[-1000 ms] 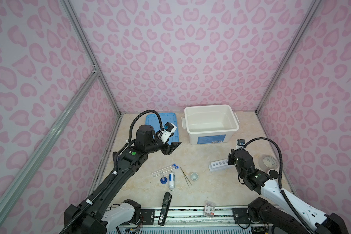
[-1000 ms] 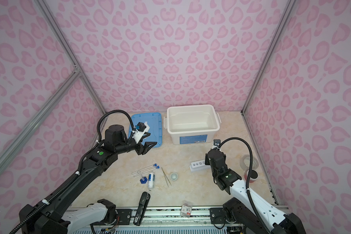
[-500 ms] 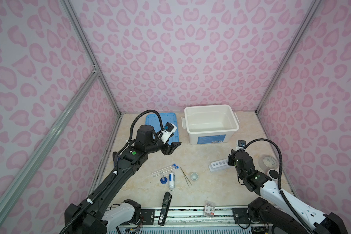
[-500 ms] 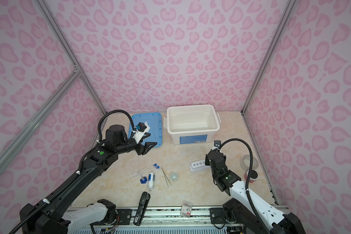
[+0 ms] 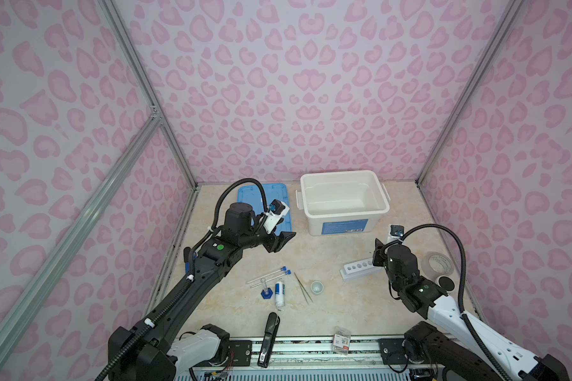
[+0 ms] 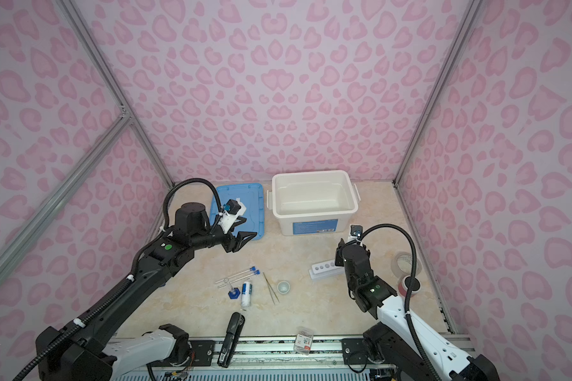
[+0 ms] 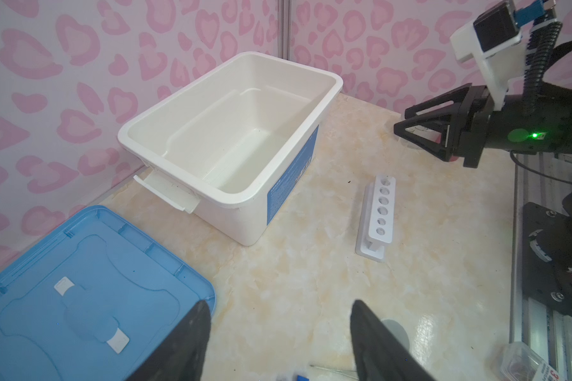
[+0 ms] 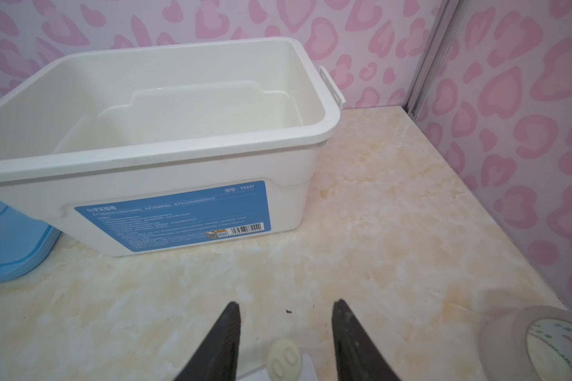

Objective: Organize the chemistry lab equipment
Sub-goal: 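Raise the right gripper from the rack while the left gripper reaches toward the blue-capped tubes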

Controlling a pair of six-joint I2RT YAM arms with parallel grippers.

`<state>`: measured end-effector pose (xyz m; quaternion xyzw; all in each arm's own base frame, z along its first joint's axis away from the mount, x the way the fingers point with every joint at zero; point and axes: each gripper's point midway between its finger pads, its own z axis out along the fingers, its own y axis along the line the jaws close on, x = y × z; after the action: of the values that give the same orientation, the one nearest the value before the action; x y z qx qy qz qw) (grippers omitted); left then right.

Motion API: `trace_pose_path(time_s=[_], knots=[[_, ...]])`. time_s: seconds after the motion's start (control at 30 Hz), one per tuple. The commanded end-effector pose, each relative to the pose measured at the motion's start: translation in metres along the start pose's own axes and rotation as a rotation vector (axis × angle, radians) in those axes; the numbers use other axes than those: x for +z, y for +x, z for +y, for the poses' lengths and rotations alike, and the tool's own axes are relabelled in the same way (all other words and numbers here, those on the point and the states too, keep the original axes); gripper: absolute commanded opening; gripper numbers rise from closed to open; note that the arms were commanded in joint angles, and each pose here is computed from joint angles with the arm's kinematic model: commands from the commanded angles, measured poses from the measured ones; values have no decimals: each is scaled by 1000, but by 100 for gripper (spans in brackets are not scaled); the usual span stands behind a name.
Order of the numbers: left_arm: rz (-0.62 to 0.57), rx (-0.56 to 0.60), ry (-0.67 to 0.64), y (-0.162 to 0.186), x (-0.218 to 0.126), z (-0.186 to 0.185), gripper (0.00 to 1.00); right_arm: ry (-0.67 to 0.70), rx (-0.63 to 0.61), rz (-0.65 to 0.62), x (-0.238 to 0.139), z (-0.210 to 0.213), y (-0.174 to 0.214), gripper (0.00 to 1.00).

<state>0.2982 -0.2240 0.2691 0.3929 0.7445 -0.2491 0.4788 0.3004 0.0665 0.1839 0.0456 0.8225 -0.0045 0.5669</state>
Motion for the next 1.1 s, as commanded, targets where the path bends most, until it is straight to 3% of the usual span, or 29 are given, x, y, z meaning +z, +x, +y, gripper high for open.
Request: trace_pose_path(time_s=[0.0,0.23,0.43,0.8,1.07], knots=[[8,13,13,-1,0,-1,69,-3,-18,-26,-6,0,-15,48],[78,0,18,20,1,-4,69,-37,-42,-90,-20,6,-61,50],[173,-2,37,49,5,-7,69,-149,-47,-97,-20,28,-87,48],[418,57,-64,111,10,16,68,-324,-42,-52,-7,68,-79,47],[537,76,-102,144,12,32,67,-360,-38,-40,-5,75,-72,46]])
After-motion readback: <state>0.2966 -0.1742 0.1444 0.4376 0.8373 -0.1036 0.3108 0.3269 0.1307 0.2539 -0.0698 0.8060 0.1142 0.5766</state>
